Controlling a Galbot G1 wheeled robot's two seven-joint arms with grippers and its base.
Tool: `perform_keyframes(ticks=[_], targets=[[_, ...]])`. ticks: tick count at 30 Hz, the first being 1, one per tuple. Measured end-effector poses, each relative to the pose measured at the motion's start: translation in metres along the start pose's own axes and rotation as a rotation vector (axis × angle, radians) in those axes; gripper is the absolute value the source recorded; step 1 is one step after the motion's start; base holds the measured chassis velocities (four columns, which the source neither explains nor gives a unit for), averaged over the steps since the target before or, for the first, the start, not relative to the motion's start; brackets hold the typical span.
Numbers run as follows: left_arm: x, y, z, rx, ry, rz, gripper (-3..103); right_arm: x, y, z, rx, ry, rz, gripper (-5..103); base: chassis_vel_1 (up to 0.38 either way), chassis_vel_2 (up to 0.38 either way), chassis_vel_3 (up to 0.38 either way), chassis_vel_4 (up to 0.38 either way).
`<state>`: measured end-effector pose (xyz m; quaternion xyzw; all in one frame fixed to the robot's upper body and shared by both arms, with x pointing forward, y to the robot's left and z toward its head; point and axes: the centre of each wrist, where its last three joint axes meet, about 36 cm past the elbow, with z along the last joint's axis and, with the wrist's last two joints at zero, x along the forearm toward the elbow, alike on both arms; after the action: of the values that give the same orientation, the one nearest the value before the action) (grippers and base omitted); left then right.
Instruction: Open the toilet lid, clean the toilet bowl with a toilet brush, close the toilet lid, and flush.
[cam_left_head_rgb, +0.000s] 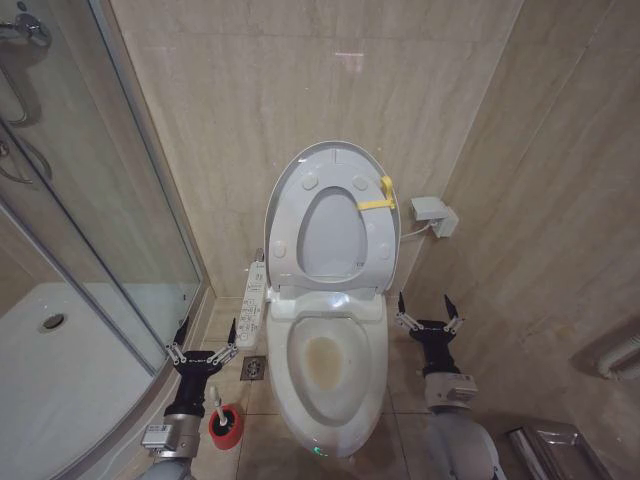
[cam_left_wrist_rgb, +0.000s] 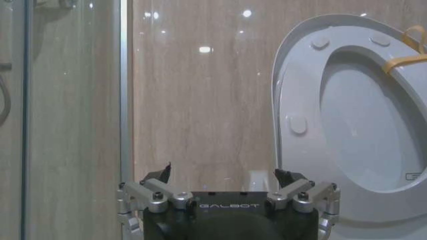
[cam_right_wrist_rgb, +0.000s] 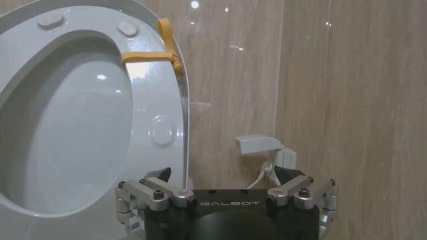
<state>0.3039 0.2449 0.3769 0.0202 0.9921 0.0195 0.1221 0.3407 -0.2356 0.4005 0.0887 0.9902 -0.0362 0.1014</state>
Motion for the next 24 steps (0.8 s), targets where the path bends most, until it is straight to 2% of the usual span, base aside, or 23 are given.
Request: perform_keyframes(ticks=[24], targets=[[-0.0001, 0.0004, 0.0006, -0.002, 0.000, 0.000, 100, 0.0000, 0.0000, 0.0000, 0.000, 0.000, 0.000, 100, 0.000, 0.000, 0.000, 0.000]])
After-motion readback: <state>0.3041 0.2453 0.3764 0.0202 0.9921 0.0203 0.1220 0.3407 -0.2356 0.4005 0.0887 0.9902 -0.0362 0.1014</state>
